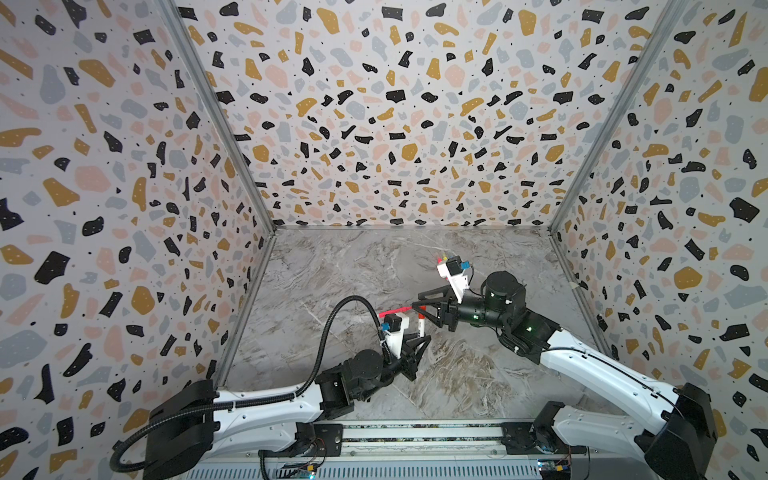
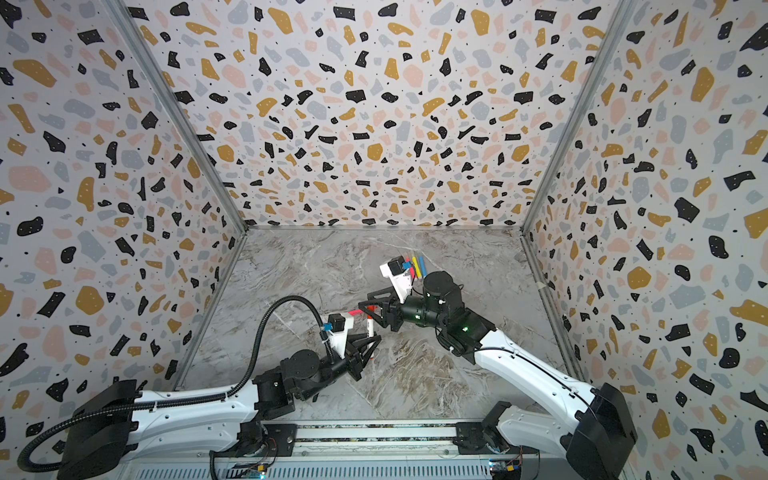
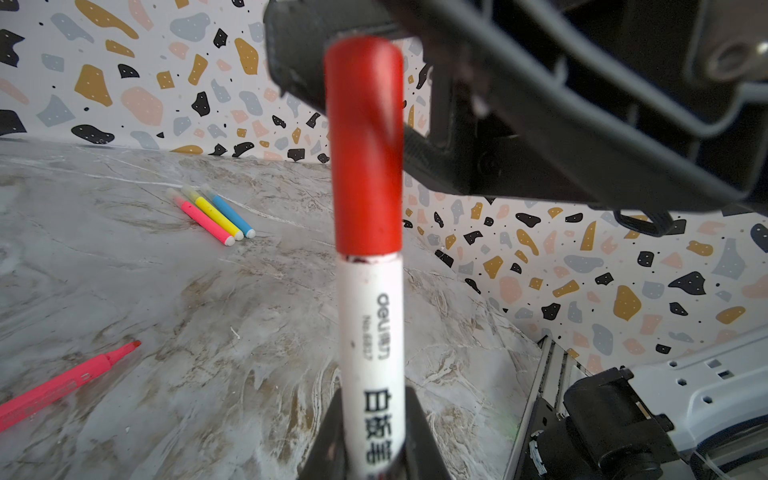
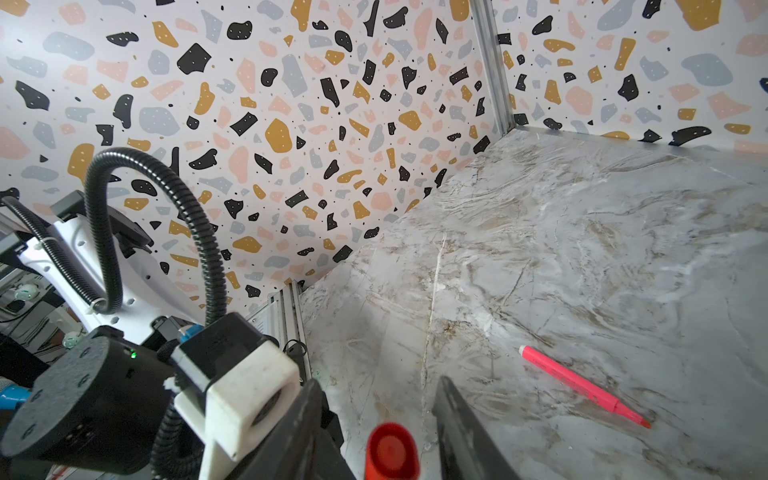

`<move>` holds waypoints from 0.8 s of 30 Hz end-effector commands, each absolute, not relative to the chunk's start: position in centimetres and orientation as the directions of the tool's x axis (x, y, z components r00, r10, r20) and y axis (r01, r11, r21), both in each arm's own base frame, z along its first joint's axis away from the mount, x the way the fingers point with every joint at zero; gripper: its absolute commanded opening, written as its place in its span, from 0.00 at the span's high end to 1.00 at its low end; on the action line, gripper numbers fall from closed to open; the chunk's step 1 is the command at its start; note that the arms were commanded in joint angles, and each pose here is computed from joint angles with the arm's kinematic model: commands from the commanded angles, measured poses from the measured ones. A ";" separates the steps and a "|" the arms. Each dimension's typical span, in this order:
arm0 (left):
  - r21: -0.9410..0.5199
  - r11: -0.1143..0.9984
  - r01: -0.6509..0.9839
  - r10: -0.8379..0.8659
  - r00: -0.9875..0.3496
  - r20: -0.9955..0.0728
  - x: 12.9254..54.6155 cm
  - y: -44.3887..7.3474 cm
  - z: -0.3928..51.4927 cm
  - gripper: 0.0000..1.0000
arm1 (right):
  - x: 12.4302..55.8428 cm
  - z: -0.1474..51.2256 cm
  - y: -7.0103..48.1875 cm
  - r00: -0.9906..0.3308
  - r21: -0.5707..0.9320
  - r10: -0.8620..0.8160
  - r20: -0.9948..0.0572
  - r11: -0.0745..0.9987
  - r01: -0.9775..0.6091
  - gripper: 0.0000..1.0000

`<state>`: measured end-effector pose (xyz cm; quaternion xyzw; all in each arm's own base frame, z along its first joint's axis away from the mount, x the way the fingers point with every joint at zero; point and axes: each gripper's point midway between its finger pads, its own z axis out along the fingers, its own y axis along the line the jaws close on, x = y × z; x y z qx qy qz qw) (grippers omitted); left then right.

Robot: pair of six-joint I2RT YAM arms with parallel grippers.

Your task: Insert the pens into the pen caps

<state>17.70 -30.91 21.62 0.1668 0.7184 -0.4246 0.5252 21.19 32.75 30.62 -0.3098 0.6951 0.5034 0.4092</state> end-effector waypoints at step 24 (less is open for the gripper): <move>-0.456 0.569 0.684 -0.301 -0.343 -0.890 18.1 -30.6 25.4 0.99 | 20.7 30.6 33.2 -0.464 0.437 -0.029 -0.885 0.288 -0.852 0.86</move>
